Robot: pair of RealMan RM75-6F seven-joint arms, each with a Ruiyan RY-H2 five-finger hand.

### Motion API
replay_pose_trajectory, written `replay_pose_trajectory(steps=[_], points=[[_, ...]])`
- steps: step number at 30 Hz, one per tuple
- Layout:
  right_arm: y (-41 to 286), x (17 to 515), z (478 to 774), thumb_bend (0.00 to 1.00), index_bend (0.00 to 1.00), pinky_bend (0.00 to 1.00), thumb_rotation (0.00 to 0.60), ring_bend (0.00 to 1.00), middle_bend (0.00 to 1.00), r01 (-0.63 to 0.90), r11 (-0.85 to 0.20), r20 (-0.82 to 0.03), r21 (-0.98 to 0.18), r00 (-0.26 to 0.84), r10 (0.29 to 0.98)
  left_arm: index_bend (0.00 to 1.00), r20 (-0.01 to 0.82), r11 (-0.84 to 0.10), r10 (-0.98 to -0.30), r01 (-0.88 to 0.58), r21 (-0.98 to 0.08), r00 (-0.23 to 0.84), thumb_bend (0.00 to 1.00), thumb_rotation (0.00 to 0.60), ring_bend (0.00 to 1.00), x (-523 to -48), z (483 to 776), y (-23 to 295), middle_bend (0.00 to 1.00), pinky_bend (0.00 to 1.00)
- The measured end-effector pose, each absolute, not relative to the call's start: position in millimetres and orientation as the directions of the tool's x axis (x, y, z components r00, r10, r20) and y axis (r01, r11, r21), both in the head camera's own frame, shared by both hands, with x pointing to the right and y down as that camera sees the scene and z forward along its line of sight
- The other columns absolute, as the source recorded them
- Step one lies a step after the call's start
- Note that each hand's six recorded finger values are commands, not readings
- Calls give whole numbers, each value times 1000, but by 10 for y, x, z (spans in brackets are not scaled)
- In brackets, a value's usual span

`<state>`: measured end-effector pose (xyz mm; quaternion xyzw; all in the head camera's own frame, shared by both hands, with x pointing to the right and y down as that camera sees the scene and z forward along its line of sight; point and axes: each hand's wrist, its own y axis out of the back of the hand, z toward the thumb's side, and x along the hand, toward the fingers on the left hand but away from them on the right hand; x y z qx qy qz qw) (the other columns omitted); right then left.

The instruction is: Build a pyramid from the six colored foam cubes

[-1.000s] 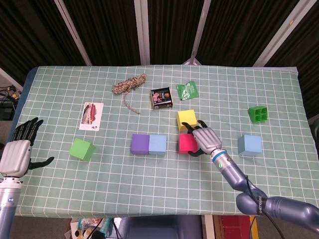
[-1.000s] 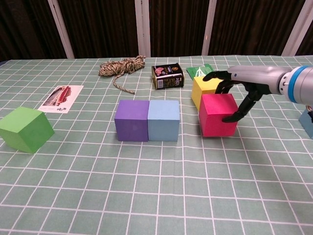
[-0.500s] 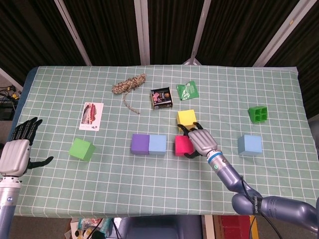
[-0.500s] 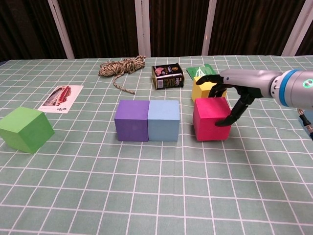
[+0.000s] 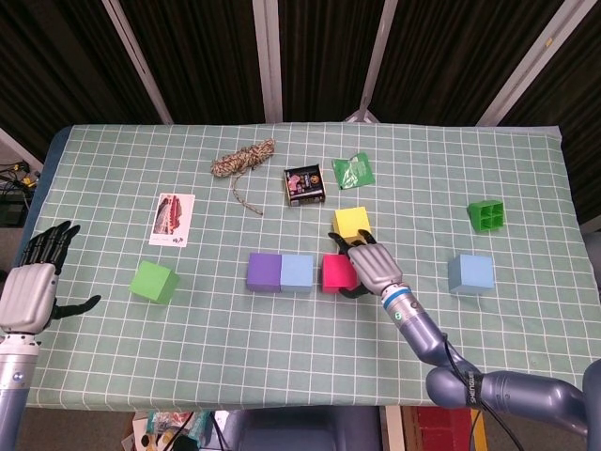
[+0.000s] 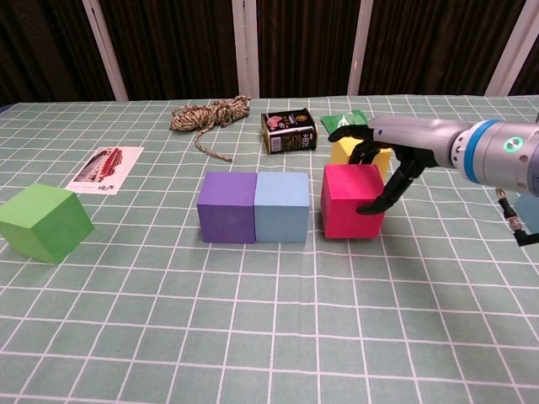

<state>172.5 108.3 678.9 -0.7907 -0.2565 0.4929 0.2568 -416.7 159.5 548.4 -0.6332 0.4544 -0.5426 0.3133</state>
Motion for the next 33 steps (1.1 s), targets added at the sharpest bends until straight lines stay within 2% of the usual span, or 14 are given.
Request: replay_pose_trajectory(steps=[33], points=[[1111,1531,6891,272,0,0,600,273,385,147,-738,-658,-659,364,660,0,414,-399,-910,-245,-884,-12,104,600,0,-4223,5512,1583,18,0]])
